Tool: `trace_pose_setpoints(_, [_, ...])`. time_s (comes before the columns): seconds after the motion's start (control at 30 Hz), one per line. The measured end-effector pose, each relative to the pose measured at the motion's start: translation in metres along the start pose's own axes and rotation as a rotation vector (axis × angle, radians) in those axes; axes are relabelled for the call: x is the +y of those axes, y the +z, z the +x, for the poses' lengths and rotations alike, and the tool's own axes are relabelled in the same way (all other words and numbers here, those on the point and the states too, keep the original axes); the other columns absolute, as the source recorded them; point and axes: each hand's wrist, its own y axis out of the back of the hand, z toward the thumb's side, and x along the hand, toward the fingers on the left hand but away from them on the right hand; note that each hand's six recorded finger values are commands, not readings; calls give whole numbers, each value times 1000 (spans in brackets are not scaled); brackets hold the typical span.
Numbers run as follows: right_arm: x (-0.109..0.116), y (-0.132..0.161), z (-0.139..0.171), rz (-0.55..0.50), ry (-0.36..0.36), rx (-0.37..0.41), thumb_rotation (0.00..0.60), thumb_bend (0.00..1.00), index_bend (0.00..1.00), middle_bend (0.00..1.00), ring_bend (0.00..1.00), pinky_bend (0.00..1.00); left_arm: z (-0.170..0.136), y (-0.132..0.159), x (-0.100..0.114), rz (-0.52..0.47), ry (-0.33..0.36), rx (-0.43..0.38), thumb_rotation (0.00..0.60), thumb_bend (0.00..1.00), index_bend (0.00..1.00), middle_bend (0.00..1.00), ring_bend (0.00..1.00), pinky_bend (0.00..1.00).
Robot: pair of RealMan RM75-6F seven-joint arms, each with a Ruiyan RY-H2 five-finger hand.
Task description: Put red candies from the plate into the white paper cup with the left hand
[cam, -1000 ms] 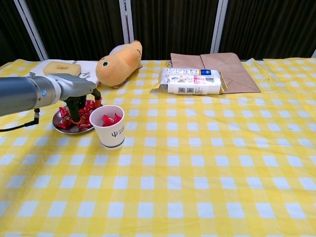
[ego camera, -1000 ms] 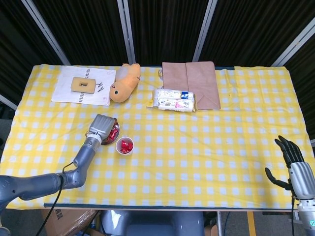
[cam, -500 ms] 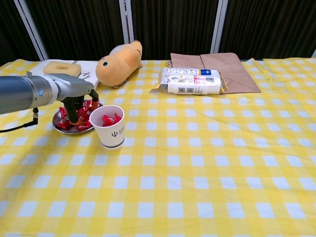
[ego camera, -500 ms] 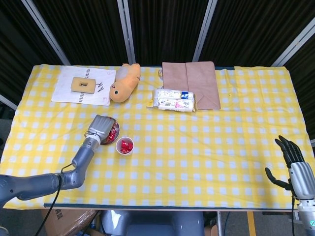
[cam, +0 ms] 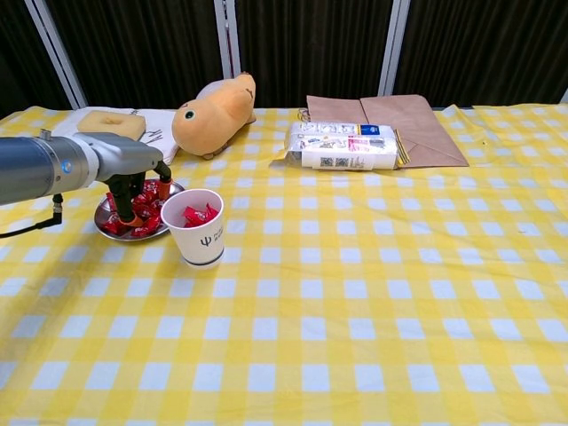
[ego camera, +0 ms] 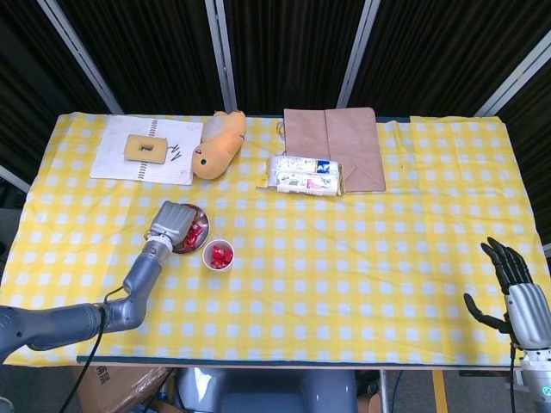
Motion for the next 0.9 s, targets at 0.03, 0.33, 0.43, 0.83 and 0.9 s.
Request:
trace_pose_setpoints(0.03, [0, 0, 0, 0, 1, 0, 600, 424, 0, 0, 0, 0, 0, 0, 0, 1, 0, 0, 600, 278, 354, 885, 1000, 972])
trace_pose_setpoints(0.33, [0, 0, 0, -1, 0, -1, 600, 424, 0, 0, 0, 0, 3, 0, -7, 7, -14, 2, 600, 338, 436, 888, 1000, 972])
trace_pose_setpoints(0.43, [-1, 0, 0, -1, 1, 0, 600, 424, 0, 0, 0, 0, 3, 0, -8, 3, -13, 2, 600, 356, 461, 890, 1000, 972])
trace_pose_setpoints(0.83, [-1, 0, 0, 2, -1, 1, 600, 424, 0, 0, 0, 0, 0, -3, -2, -5, 13, 3, 600, 372, 505, 890, 1000, 972])
trace_pose_setpoints(0.9, [0, 0, 0, 3, -1, 1, 600, 424, 0, 0, 0, 0, 0, -4, 0, -7, 18, 4, 600, 372, 507, 891, 1000, 972])
